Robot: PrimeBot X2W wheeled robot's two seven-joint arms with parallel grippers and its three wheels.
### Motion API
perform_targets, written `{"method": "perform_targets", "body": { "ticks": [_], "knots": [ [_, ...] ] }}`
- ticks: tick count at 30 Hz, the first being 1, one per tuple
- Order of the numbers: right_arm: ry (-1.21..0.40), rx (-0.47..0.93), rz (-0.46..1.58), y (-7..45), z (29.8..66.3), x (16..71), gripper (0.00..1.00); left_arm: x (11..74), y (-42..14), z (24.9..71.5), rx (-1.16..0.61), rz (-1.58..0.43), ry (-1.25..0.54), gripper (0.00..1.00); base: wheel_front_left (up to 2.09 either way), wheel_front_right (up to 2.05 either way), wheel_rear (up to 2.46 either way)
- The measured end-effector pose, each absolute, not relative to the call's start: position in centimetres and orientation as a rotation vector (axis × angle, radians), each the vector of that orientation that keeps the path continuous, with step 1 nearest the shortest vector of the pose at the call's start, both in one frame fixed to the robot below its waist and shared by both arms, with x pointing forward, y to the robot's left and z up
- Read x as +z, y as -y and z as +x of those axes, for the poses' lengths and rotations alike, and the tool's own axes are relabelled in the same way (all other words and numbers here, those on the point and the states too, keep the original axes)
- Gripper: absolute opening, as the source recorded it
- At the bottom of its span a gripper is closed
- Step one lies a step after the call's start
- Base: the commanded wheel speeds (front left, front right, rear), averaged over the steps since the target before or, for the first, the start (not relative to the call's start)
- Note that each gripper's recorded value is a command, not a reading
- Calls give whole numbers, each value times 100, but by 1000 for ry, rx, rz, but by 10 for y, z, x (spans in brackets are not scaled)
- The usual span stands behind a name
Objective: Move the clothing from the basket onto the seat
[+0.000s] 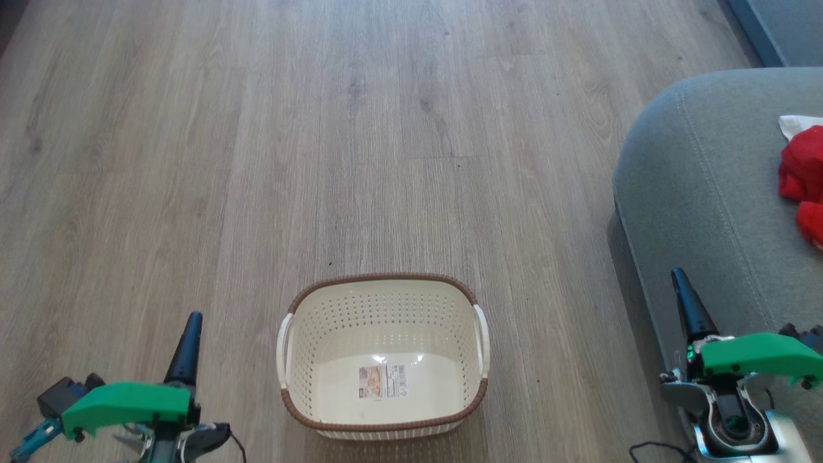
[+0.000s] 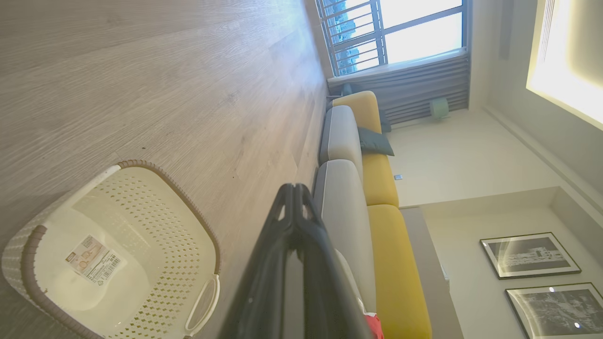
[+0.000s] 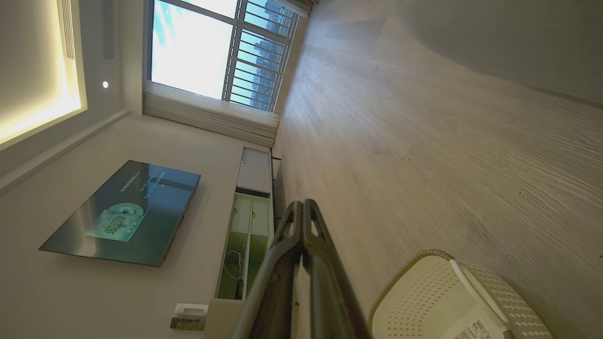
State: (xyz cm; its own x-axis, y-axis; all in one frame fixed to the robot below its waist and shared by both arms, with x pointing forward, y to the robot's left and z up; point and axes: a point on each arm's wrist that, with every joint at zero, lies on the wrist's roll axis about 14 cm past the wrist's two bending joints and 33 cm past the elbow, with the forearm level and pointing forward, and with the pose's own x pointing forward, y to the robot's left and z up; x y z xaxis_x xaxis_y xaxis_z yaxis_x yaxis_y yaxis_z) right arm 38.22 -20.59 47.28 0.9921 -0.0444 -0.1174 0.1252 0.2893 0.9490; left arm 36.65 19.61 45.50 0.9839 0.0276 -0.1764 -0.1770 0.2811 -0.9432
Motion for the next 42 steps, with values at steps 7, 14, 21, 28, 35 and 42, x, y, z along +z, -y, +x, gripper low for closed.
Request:
{"method": "perform_targets", "body": {
  "ticks": [7, 14, 21, 28, 35, 42],
  "knots": [
    [-62, -102, 1353, 206, 383, 477, 0, 459, -194, 368, 125, -1358, -127, 0, 0, 0, 0],
    [-51, -94, 1428, 207, 383, 480, 0, 463, -192, 369, 107, -1438, -119, 0, 0, 0, 0],
    [-44, -88, 1508, 207, 380, 481, 0, 469, -191, 371, 88, -1520, -104, 0, 0, 0, 0],
    [-33, -69, 1573, 206, 381, 486, 0, 476, -190, 375, 66, -1580, -89, 0, 0, 0, 0],
    [-32, -69, 1574, 206, 381, 486, 0, 476, -190, 375, 66, -1580, -89, 0, 0, 0, 0],
    [-33, -69, 1574, 206, 381, 486, 0, 476, -190, 375, 66, -1580, -89, 0, 0, 0, 0]
  ]
}}
